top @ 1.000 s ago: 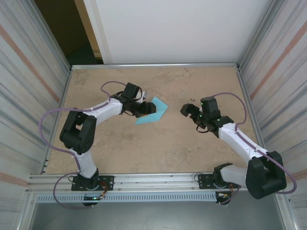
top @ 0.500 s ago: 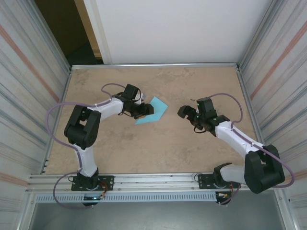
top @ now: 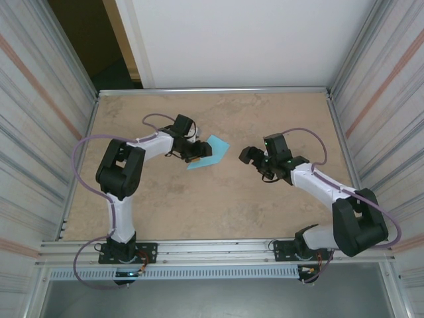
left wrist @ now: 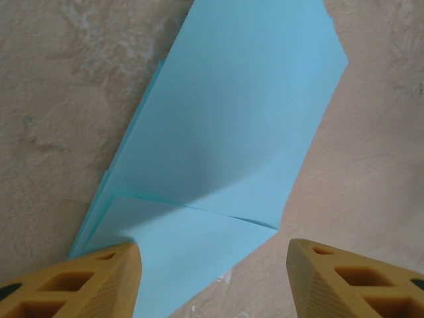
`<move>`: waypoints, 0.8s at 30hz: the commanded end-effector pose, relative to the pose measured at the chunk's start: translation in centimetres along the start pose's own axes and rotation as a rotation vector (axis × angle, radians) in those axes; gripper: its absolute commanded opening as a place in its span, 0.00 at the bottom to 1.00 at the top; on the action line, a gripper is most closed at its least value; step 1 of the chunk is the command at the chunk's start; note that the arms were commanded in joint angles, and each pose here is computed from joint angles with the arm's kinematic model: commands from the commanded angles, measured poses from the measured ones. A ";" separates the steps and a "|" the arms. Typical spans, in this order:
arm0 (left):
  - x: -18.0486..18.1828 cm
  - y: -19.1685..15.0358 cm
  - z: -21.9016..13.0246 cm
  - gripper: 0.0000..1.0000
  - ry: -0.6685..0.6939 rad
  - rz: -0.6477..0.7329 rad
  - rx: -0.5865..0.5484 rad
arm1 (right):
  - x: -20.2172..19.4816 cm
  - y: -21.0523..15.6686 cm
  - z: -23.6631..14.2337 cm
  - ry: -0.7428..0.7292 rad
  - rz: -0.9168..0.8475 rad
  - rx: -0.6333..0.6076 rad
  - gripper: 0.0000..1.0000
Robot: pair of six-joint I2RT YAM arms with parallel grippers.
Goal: Fold a paper plane with a square sheet of paper (pick it up from the middle)
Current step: Fold the wing for the fifth time at the center of the table.
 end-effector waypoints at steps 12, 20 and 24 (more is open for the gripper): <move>-0.8 -6.2 1.5 0.53 -0.096 -0.237 0.157 | 1.8 -2.2 2.0 0.012 0.144 0.051 0.80; -2.7 -8.7 1.0 0.37 -0.112 -0.321 0.139 | 0.9 -3.8 2.7 -0.010 0.232 0.054 0.59; -2.5 -8.8 1.1 0.29 -0.123 -0.354 0.135 | 1.2 -5.0 3.6 -0.003 0.250 0.097 0.53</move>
Point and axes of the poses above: each hand's point on the last joint's axis, 136 mm out from that joint toward the fingers, its own z axis out along the fingers, its own x axis along the line the jaws close on, y = z × x, the point moved 1 cm from there along -z, back along the fingers, and after that the axes turned 6 degrees about z, right-handed, at the moved point
